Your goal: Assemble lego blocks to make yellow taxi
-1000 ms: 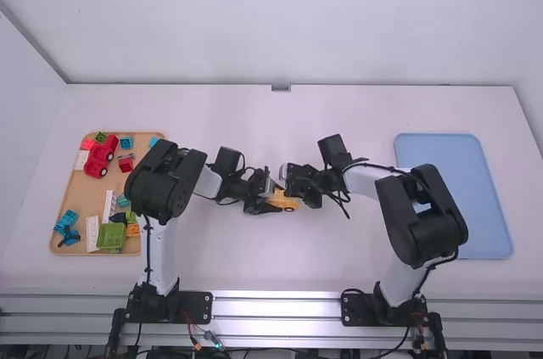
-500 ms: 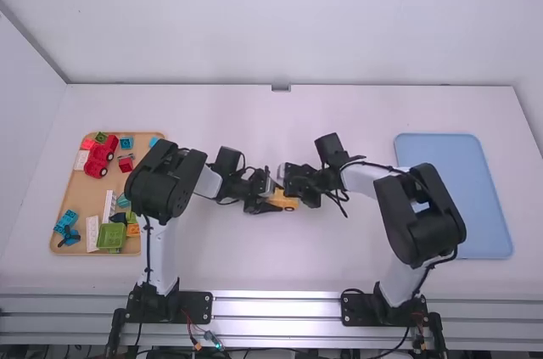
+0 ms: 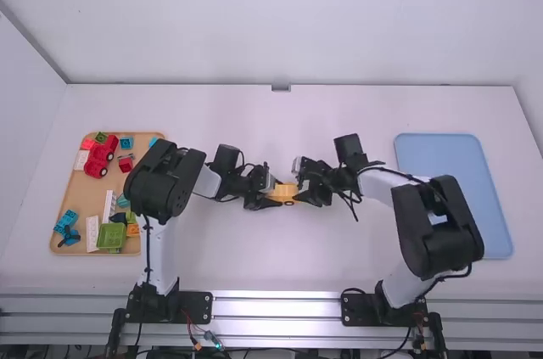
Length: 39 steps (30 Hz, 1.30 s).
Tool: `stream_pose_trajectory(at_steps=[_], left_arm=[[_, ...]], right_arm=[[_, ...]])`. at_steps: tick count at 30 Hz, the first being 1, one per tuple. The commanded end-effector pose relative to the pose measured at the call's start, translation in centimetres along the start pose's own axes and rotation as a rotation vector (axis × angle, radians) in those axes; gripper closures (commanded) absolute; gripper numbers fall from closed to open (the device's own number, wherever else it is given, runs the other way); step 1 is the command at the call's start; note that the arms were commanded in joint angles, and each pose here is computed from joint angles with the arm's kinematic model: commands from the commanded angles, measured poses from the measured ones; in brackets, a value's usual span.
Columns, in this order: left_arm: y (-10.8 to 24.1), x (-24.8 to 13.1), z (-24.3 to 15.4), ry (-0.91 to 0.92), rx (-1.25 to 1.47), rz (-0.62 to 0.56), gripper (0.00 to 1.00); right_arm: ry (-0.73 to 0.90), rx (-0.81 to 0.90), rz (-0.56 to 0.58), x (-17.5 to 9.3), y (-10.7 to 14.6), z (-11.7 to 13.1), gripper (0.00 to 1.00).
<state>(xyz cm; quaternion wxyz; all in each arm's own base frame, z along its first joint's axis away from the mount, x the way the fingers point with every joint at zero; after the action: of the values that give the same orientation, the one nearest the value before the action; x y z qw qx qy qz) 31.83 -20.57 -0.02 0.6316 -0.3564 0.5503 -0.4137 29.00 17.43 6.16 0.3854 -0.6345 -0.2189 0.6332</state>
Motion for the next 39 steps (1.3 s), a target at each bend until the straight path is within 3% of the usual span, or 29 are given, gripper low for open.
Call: stream_pose_trajectory(at_steps=[1,5,7,8,9,17,25,32,39], left_arm=[[1.0,0.2,-0.1,-0.019,-0.031,0.052,0.6],[1.1,0.2,0.0,-0.027,-0.027,0.061,0.44],[1.1,0.2,0.0,-0.027,-0.026,0.061,0.23],[1.0,0.1,0.1,-0.028,-0.026,0.059,0.06],[1.0,0.1,0.1,-0.03,-0.024,0.06,0.01],[-1.3,-2.7,1.3,-0.093,-0.057,0.157,0.01],[-7.0,-11.1,1.6,-0.254,-0.17,0.258,0.01],[-8.6,-20.8,1.6,-0.677,-0.758,0.263,0.01],[-7.2,-26.9,-1.7,-0.983,-1.51,0.057,0.01]], right_arm=[[0.035,0.01,-0.077,-2.7,-1.7,-0.3,0.01],[0.074,0.042,-0.083,-4.7,-1.4,0.2,0.02],[0.091,0.04,-0.089,-5.0,-1.0,0.2,0.01],[0.099,0.04,-0.092,-5.0,-0.7,0.2,0.01],[0.105,0.037,-0.096,-5.1,-0.6,0.3,0.01],[0.133,0.045,-0.125,-4.4,-0.3,0.3,0.02],[0.148,0.024,-0.145,-4.5,-0.7,-0.1,0.01],[0.179,0.046,-0.182,-4.8,-1.6,-0.9,0.01],[0.208,-0.015,-0.221,-5.1,-2.6,-1.5,0.01]])
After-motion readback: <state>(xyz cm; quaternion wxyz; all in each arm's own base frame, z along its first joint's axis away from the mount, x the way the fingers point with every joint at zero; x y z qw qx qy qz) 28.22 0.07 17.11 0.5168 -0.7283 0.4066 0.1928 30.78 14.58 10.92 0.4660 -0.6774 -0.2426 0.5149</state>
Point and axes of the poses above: each hand's point on the last joint's axis, 136 mm out from that joint toward the fingers, its own x axis out along the fingers, its own z axis along the line the jaws close on, y = z × x, the point moved 4 cm from there along -x, back along the fingers, and after that the axes turned 6 degrees about x, right-handed, at the moved point
